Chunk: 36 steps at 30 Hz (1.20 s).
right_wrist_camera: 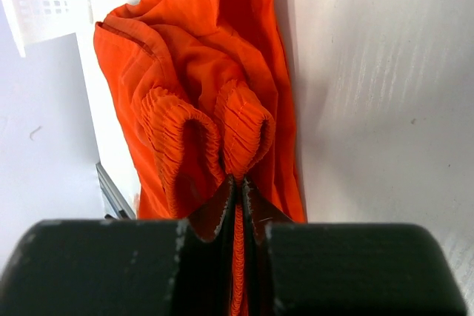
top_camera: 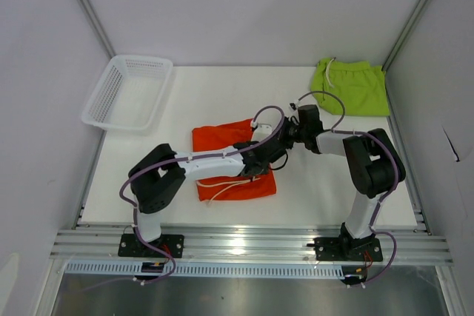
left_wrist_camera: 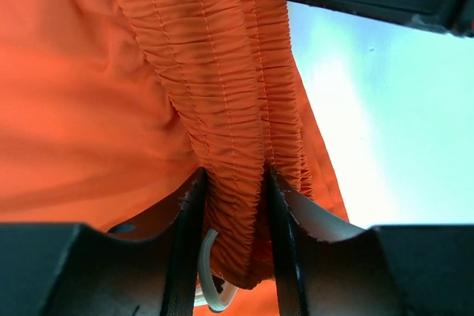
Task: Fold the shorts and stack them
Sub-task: Fold the shorts
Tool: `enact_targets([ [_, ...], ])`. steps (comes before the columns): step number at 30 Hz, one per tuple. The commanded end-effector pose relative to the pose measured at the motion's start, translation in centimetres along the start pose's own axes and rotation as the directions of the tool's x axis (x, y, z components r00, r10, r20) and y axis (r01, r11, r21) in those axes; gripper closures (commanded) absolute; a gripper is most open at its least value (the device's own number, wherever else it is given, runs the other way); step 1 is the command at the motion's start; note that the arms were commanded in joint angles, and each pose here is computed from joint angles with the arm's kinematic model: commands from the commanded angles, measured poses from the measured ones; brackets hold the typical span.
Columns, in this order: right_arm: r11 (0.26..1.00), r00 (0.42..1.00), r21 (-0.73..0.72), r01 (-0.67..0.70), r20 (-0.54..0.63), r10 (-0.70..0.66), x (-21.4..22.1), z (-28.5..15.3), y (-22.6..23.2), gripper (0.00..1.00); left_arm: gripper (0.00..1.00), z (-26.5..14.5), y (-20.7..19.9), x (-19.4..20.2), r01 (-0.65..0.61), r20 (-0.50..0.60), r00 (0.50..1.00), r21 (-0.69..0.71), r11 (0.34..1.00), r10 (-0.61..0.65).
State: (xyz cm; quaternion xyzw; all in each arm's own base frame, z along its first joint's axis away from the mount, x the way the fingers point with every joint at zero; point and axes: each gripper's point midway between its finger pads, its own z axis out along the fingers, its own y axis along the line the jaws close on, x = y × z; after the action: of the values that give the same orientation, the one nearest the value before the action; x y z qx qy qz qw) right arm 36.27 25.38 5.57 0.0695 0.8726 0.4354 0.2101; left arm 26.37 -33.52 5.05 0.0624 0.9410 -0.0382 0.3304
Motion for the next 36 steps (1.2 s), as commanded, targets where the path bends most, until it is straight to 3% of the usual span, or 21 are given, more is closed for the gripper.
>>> enact_targets([
  [1, 0.999, 0.999, -0.024, 0.045, 0.028, -0.044, -1.6, 0.5, 1.1, 0.93, 0.60, -0.7, -0.6, -0.2, -0.067, 0.035, 0.997, -0.037, 0.997, 0.068],
  [4, 0.999, 0.999, -0.022, 0.048, 0.022, -0.047, -1.6, 0.7, 1.0, 0.93, 0.61, -0.7, -1.2, 0.2, -0.107, 0.040, 0.993, -0.025, 0.994, 0.108],
  [10, 0.998, 0.998, -0.022, 0.057, 0.016, -0.056, -1.9, 1.1, 1.0, 0.93, 0.54, -1.0, -2.8, 0.8, -0.161, 0.022, 0.987, 0.076, 0.984, 0.160],
  [14, 0.998, 0.998, -0.028, 0.055, 0.010, -0.055, -2.1, 1.4, 1.0, 0.93, 0.43, -1.7, -4.1, 0.4, -0.181, 0.025, 0.984, 0.144, 0.973, 0.179],
  [15, 0.998, 0.998, -0.030, 0.058, 0.010, -0.057, -2.1, 1.5, 1.0, 0.92, 0.33, -1.9, -4.4, 0.1, -0.189, 0.028, 0.982, 0.156, 0.970, 0.187],
  [17, 0.998, 0.998, -0.026, 0.056, 0.015, -0.056, -2.2, 1.4, 0.9, 0.80, 0.19, -3.0, -4.2, -0.8, -0.188, 0.035, 0.982, 0.159, 0.969, 0.185],
  [21, 0.998, 0.998, -0.025, 0.060, 0.027, -0.059, -2.7, 1.0, 1.0, 0.57, 0.08, -6.7, -4.1, -4.5, -0.134, 0.091, 0.989, 0.241, 0.961, 0.115],
  [23, 0.998, 0.997, -0.013, 0.067, 0.035, -0.067, -3.0, 0.8, 1.0, 0.51, 0.05, -8.0, -3.6, -5.8, -0.093, 0.082, 0.994, 0.308, 0.947, 0.071],
  [25, 0.997, 0.996, -0.007, 0.080, 0.046, -0.079, -3.2, 0.5, 1.2, 0.38, 0.04, -10.7, -3.3, -7.8, -0.056, 0.108, 0.994, 0.394, 0.917, 0.014],
  [27, 0.996, 0.995, 0.005, 0.090, 0.054, -0.090, -3.4, 0.1, 1.4, 0.33, 0.03, -11.6, -1.8, -8.9, -0.025, 0.116, 0.993, 0.406, 0.914, -0.024],
  [31, 0.991, 0.988, 0.021, 0.131, 0.086, -0.132, -4.0, -1.0, 2.5, 0.01, 0.02, -14.7, 2.1, -11.2, 0.067, 0.145, 0.979, 0.442, 0.894, -0.146],
  [36, 0.950, 0.955, 0.164, 0.266, 0.093, -0.283, -3.6, -2.0, 4.4, 0.01, 0.01, -12.1, 8.2, -9.7, 0.223, 0.075, 0.963, 0.324, 0.919, -0.260],
])
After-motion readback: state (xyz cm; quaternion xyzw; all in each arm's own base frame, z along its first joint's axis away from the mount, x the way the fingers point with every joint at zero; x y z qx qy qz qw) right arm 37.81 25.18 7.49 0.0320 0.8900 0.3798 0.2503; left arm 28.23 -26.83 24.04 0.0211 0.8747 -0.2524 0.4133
